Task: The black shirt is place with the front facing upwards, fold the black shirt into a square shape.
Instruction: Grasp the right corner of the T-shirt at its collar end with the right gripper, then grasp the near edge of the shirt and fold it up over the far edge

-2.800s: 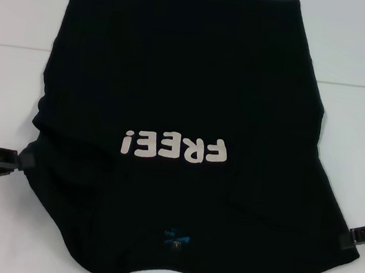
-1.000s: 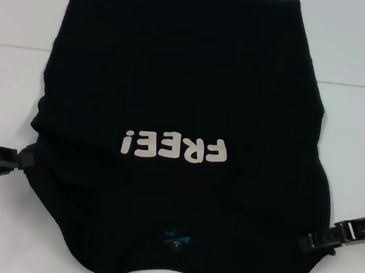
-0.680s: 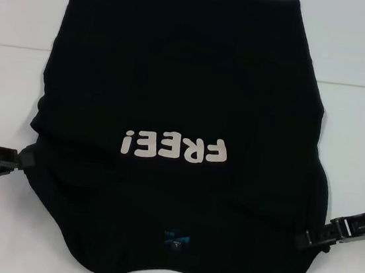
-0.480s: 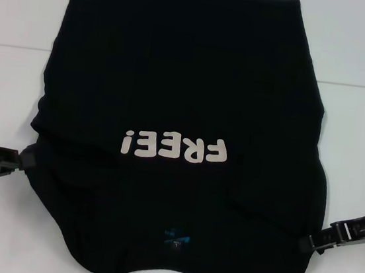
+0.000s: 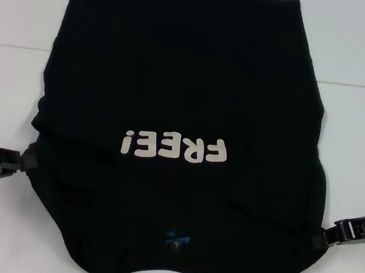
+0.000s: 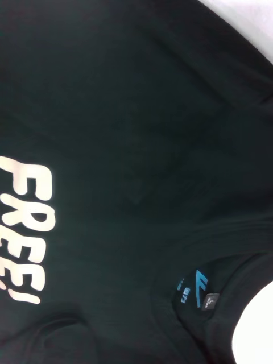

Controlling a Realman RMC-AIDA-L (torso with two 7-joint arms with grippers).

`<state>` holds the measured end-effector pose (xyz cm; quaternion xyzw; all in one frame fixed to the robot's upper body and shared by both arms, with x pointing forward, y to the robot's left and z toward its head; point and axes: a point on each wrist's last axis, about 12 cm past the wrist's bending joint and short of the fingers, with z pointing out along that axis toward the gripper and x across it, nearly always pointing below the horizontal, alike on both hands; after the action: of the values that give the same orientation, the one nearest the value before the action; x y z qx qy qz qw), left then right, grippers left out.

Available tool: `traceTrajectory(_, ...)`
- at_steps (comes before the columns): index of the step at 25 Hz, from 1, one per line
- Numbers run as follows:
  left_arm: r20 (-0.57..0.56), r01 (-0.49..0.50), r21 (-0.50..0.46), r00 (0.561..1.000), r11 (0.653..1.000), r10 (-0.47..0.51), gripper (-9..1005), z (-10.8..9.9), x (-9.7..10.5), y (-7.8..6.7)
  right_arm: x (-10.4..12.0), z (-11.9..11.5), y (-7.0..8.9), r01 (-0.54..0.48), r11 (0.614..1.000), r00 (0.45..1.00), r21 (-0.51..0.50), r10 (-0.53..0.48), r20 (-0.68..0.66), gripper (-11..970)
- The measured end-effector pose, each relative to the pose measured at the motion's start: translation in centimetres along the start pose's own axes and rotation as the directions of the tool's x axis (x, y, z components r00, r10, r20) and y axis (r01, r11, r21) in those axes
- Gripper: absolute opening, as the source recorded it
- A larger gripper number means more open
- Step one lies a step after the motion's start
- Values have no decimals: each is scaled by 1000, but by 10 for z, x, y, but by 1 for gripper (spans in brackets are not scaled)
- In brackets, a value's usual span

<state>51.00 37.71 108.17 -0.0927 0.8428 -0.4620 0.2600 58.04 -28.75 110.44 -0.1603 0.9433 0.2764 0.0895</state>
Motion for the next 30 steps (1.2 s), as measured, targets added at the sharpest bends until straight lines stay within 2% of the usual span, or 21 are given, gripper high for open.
traceTrajectory(1, 0, 0, 0, 1000, 1000, 0, 49, 0, 0, 0, 0, 0, -1, -2, 1000, 1000, 0, 2, 2, 187)
traceTrajectory(7, -34, -23, 18, 999, 1000, 24, 52, -2, 4, -2, 8, -8, -3, -10, 999, 1000, -41, 10, -3, 101)
traceTrajectory(9, -81, -48, 42, 995, 998, 51, 53, -8, 8, -5, 13, -13, -5, -18, 999, 1000, -52, 17, -15, 73)
traceTrajectory(18, -214, -51, 71, 975, 996, 65, 57, -33, 36, -6, 46, -38, -16, -66, 990, 997, -121, 60, -53, 82)
traceTrajectory(23, -260, -23, 85, 965, 996, 44, 59, -45, 57, -5, 69, -36, -17, -83, 982, 993, -167, 67, -96, 88)
traceTrajectory(28, -274, -7, 85, 961, 996, 31, 61, -43, 60, -4, 80, -27, -19, -98, 975, 991, -201, 78, -106, 93)
traceTrajectory(30, -283, -21, 127, 958, 992, 56, 62, -37, 54, -10, 78, -28, -17, -86, 971, 994, -224, 68, -87, 95)
